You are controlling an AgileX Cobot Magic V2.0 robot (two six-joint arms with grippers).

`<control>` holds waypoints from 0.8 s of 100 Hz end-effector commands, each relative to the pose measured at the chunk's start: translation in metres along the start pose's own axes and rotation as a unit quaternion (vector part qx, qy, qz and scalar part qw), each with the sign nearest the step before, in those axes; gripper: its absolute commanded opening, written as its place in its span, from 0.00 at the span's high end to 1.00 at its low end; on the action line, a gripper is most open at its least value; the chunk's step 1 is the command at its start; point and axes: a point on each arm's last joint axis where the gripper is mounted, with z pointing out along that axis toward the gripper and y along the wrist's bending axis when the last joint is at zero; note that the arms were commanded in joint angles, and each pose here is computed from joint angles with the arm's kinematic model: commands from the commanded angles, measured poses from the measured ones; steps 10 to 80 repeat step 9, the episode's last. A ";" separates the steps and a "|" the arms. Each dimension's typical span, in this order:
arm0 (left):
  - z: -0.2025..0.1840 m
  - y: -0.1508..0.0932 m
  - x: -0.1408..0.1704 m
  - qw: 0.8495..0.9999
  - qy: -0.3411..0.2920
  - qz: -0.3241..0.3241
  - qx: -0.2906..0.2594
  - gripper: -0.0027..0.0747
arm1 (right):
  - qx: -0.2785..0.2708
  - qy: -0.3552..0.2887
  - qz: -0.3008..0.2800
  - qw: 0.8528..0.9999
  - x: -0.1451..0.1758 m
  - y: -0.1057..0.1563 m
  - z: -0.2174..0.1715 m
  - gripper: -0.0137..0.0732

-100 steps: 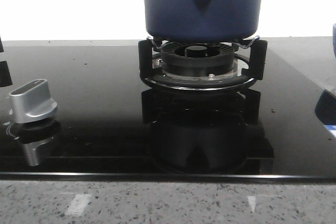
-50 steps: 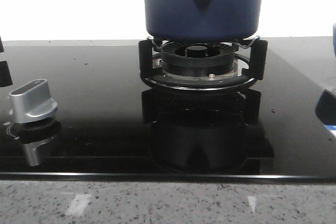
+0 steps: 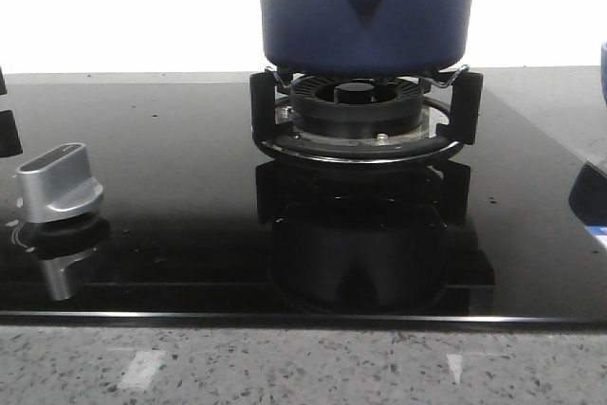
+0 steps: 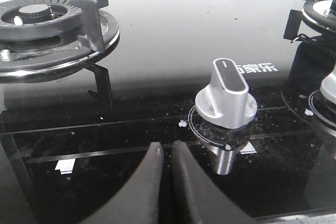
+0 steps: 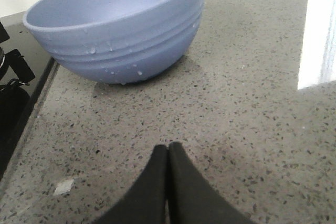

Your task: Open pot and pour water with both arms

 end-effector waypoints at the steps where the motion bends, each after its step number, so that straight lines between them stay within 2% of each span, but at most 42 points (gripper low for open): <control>1: 0.001 0.001 0.005 1.000 -0.020 -0.007 -0.005 0.99 | 0.001 -0.006 -0.001 1.000 0.006 -0.001 0.001 0.92; 80: 0.001 0.001 0.005 1.000 -0.020 -0.007 -0.005 0.99 | 0.001 -0.006 -0.001 1.000 0.006 -0.001 0.001 0.92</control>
